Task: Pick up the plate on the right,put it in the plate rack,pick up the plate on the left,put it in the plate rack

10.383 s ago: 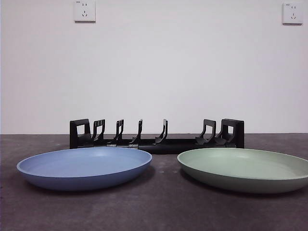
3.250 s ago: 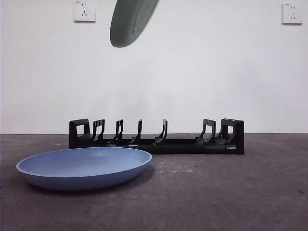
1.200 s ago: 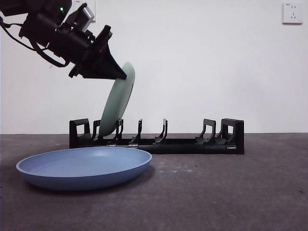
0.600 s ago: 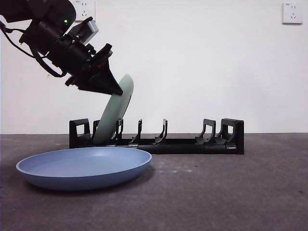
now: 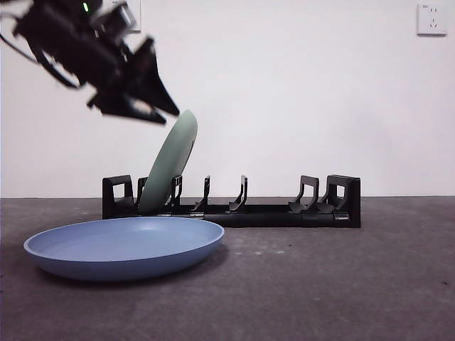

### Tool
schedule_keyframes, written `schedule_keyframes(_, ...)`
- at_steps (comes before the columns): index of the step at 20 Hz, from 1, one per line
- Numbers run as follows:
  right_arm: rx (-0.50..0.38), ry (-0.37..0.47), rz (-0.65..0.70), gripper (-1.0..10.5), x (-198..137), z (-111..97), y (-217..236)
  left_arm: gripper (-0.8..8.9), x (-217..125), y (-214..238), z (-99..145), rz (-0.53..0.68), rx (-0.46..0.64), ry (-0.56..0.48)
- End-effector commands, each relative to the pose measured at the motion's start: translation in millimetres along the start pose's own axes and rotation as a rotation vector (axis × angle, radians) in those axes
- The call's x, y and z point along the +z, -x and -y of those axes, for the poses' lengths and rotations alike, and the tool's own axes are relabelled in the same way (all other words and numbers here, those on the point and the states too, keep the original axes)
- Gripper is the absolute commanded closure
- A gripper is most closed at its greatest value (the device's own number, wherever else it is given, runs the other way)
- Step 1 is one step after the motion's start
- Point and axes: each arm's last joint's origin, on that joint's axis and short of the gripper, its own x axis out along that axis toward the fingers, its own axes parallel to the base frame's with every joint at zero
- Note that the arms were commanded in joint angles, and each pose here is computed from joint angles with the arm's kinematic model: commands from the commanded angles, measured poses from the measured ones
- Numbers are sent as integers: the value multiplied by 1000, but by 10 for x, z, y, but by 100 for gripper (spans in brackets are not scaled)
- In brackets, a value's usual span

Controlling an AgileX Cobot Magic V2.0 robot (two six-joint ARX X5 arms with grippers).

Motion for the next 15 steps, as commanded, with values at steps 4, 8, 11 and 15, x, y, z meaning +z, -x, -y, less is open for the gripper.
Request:
schedule_keyframes(4,3,-4,-30,568,-10,17,-51,619,250,707,404,91,12,-119)
schedule_keyframes(8,53,-14,-64,567,18,45,-203,614,250,1372,838,116,18,-276)
schedule_keyframes(11,105,-4,-129,567,69,23,-472,600,142,1853,1147,141,36,-379)
schedule_keyframes(15,166,12,-274,567,116,-44,-1063,462,-96,2348,1481,158,48,-456)
